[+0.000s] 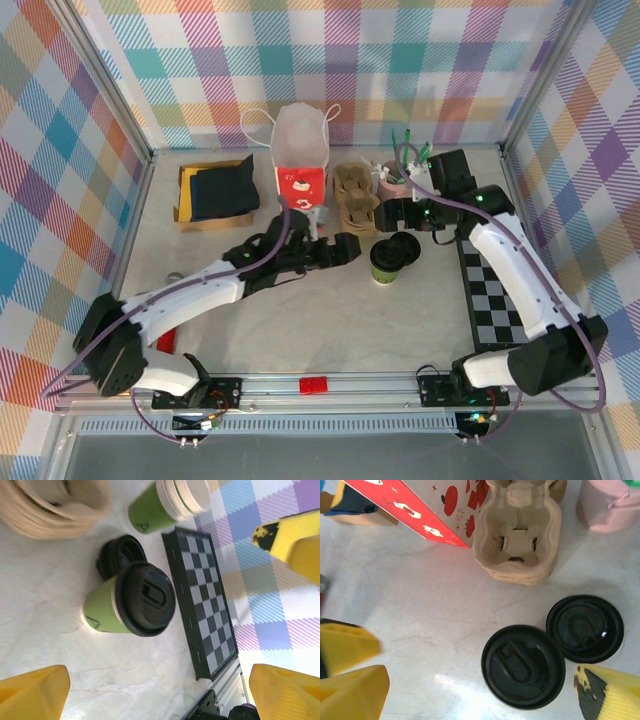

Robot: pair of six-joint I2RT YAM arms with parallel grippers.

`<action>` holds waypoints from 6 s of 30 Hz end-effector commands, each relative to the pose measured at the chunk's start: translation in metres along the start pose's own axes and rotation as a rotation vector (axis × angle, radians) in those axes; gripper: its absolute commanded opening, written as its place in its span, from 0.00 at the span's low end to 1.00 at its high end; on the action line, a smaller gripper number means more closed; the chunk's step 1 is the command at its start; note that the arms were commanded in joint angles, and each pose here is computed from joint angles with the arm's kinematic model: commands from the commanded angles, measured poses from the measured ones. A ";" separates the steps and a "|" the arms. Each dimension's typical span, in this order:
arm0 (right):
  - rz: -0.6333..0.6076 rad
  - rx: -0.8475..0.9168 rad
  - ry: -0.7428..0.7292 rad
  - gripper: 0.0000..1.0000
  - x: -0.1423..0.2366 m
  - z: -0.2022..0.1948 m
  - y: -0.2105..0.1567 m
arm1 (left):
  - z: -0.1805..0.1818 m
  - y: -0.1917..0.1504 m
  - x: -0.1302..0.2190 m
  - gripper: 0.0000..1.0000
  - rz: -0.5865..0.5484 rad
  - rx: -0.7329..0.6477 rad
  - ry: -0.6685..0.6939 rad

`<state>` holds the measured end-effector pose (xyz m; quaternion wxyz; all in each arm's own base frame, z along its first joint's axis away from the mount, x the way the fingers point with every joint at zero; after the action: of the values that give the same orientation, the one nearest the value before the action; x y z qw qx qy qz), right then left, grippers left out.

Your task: Pack the takeout coffee

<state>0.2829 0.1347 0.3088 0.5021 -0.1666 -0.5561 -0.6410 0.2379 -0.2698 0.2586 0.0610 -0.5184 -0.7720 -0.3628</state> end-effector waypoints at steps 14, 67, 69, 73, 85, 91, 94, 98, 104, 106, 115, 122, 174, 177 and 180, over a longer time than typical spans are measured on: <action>0.206 0.524 -0.135 0.77 -0.096 0.038 0.030 | 0.071 -0.006 0.132 0.92 -0.207 0.085 0.239; 0.368 0.636 -0.305 0.21 -0.192 0.031 0.032 | 0.096 -0.010 0.146 0.89 -0.224 0.120 0.297; 0.361 0.634 -0.314 0.17 -0.190 0.030 0.033 | 0.096 -0.009 0.146 0.89 -0.225 0.120 0.296; 0.351 0.632 -0.326 0.11 -0.186 0.031 0.034 | 0.096 -0.009 0.146 0.89 -0.226 0.120 0.296; 0.246 0.646 -0.421 0.05 -0.158 0.044 0.056 | 0.096 -0.009 0.148 0.89 -0.233 0.113 0.305; 0.215 0.683 -0.457 0.05 -0.143 0.055 0.065 | 0.095 -0.010 0.150 0.88 -0.236 0.108 0.305; 0.210 0.701 -0.482 0.06 -0.137 0.059 0.069 | 0.096 -0.010 0.151 0.88 -0.239 0.109 0.309; 0.225 0.728 -0.525 0.05 -0.131 0.063 0.069 | 0.094 -0.009 0.152 0.88 -0.240 0.105 0.309; 0.250 0.743 -0.544 0.06 -0.128 0.066 0.063 | 0.094 -0.008 0.153 0.88 -0.243 0.103 0.309; 0.271 0.743 -0.545 0.06 -0.131 0.067 0.058 | 0.094 -0.009 0.153 0.88 -0.242 0.104 0.312; 0.319 0.747 -0.529 0.12 -0.145 0.075 0.036 | 0.095 -0.009 0.152 0.88 -0.239 0.102 0.314; 0.358 0.738 -0.458 0.23 -0.150 0.078 0.026 | 0.097 -0.011 0.152 0.88 -0.236 0.103 0.322; 0.215 1.129 0.059 0.92 -0.158 0.009 0.102 | 0.107 -0.008 0.137 0.88 -0.201 0.094 0.351; 0.225 1.134 0.051 0.93 -0.163 0.004 0.102 | 0.108 -0.007 0.135 0.88 -0.197 0.098 0.350; 0.233 1.133 0.045 0.93 -0.166 -0.001 0.102 | 0.110 -0.007 0.133 0.88 -0.190 0.101 0.351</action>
<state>0.4352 0.2247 0.2303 0.6007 0.0699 -0.7732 -0.1907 0.1986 -0.1034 0.2387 0.1927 -0.3698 -0.8104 -0.4116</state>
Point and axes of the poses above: each hand's point on the last joint's axis, 136 mm out from that joint toward the fingers, its own x axis back along the fingers, its own z axis along the line the jaws close on, y = z × x, the point moved 7 cm from there along x, back along the fingers, and after that the axes turned 2 degrees about -x, right-handed, at the moved point
